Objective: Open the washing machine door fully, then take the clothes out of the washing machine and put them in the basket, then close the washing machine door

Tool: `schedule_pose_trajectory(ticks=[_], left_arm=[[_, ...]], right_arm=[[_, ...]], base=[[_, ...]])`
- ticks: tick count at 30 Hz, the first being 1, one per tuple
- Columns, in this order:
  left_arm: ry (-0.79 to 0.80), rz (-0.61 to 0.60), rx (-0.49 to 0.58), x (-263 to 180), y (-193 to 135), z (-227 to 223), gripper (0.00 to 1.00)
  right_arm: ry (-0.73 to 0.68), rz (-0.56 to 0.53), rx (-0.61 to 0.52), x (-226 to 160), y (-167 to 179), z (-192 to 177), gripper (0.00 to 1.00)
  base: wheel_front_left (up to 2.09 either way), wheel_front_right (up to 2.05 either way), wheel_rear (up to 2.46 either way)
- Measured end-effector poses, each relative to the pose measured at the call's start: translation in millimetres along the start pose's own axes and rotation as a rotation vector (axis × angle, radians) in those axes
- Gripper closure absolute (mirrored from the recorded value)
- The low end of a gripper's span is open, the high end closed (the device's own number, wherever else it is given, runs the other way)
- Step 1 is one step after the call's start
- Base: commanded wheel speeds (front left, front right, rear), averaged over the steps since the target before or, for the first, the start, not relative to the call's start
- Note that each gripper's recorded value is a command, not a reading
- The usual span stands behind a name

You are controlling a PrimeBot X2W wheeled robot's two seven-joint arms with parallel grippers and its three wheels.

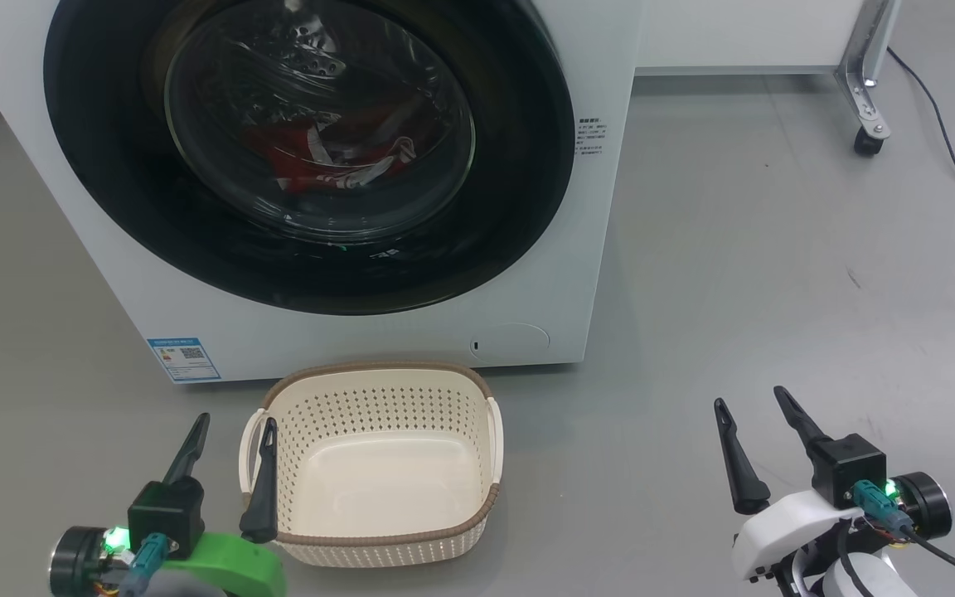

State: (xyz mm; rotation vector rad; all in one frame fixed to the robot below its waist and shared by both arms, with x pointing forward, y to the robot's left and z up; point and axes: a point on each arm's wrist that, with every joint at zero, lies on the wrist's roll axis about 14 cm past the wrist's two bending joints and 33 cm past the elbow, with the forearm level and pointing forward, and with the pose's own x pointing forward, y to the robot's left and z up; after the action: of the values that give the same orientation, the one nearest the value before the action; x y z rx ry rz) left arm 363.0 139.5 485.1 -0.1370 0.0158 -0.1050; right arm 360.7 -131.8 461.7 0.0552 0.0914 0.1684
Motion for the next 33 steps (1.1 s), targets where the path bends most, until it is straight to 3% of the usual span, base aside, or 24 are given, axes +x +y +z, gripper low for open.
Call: schedule_pose_trajectory(ticks=[25, 26, 27, 33], left_arm=[[0.028, 0.036, -0.019, -1.0, 6.6, -9.6, 0.0], [0.028, 0.037, -0.019, -1.0, 6.7, -9.7, 0.0], [0.028, 0.037, -0.019, -1.1, 6.8, -9.7, 0.0], [0.029, 0.037, -0.018, -1.2, 6.8, -10.2, 0.0]], right_arm=[[0.001, -0.023, 0.011, -2.3, -4.0, -1.4, 0.0], [0.0, -0.024, 0.012, -2.2, -4.8, -1.1, 0.56], [-0.001, -0.027, 0.012, -2.2, -5.8, -0.8, 1.0], [-0.001, -0.026, 0.017, -1.9, -6.0, -0.8, 1.0]], base=[[0.0, 0.0, 0.0], [0.0, 0.0, 0.0], [0.0, 0.0, 0.0], [0.0, 0.0, 0.0]])
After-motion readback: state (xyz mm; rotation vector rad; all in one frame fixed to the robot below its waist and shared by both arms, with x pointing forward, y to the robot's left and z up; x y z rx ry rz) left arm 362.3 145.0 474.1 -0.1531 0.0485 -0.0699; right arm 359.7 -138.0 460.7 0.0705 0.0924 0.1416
